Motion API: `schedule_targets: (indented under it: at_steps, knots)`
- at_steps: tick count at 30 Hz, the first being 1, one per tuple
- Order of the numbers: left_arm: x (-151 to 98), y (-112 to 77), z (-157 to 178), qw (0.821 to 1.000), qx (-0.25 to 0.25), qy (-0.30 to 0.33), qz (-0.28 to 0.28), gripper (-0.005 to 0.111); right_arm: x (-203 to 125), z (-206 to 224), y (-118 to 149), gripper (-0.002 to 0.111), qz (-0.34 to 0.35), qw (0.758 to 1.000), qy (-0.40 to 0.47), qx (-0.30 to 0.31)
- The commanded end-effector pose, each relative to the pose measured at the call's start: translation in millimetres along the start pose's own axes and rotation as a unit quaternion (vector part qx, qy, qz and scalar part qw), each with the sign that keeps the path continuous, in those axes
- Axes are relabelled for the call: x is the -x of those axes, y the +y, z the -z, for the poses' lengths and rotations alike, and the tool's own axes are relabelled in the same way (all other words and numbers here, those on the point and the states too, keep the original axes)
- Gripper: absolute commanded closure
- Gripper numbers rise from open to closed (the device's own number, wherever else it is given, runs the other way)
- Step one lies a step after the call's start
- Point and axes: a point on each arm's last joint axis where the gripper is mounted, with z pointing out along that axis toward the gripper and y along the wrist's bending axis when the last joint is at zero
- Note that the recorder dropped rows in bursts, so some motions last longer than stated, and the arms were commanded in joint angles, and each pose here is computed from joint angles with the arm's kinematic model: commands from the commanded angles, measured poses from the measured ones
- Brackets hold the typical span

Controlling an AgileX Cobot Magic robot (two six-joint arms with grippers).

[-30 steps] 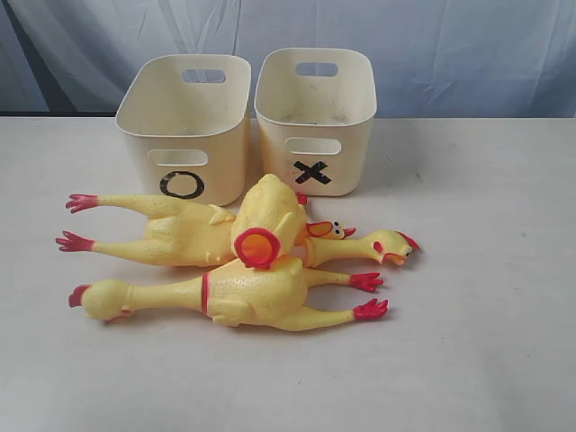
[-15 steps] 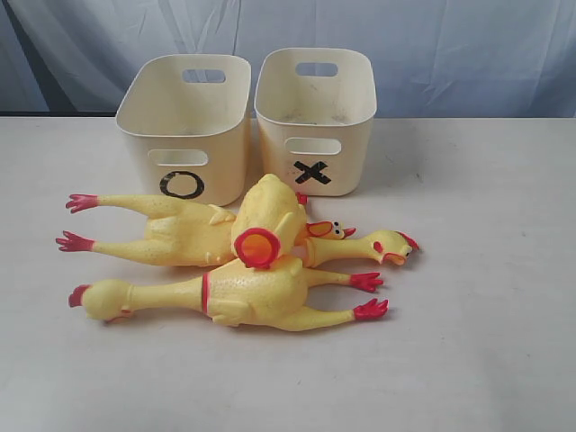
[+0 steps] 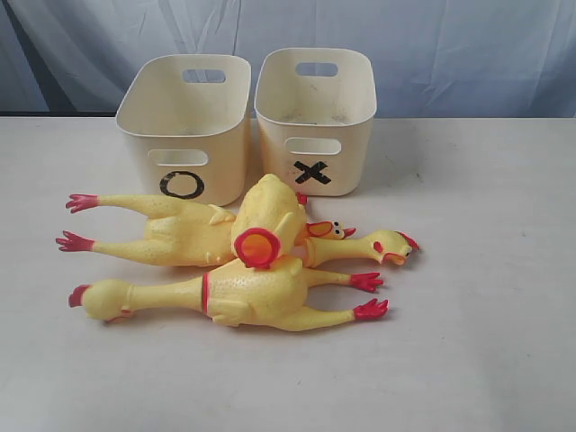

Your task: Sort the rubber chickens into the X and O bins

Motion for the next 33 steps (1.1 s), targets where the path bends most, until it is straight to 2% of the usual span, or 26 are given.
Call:
schedule_targets:
  at_steps: [1,7,11,15,18,26,29,33]
  knots:
    - [0.1,-0.1,0.1,1.000,0.000,-0.008,0.002,0.107,2.7,0.6,-1.7,0.107,-0.151,0.988,-0.019,-0.004]
    - [0.1,-0.1,0.1,1.000,0.000,-0.008,0.002,0.107,-1.0,0.5,-0.3,0.107,-0.162,0.987,0.002,0.000]
    - [0.1,-0.1,0.1,1.000,0.000,-0.008,0.002,0.107,-11.2,1.2,2.6,0.107,-0.099,0.993,0.060,0.011]
    - [0.1,0.0,0.1,1.000,0.000,-0.008,0.000,0.107,-13.0,1.5,3.7,0.107,-0.124,0.990,0.071,0.014]
    - [0.1,0.0,0.1,1.000,0.000,-0.008,0.000,0.107,-14.3,2.1,6.0,0.107,-0.110,0.990,0.087,0.021]
    - [0.1,0.0,0.1,1.000,0.000,-0.008,0.000,0.107,21.0,6.7,27.1,0.107,-0.089,0.992,0.056,0.064]
    - [0.1,0.0,0.1,1.000,0.000,-0.008,0.000,0.107,42.3,13.3,42.3,0.107,-0.017,0.994,0.044,0.098]
    - [0.1,0.0,0.1,1.000,0.000,-0.008,0.000,0.107,50.6,15.9,54.1,0.107,0.084,0.986,0.070,0.129]
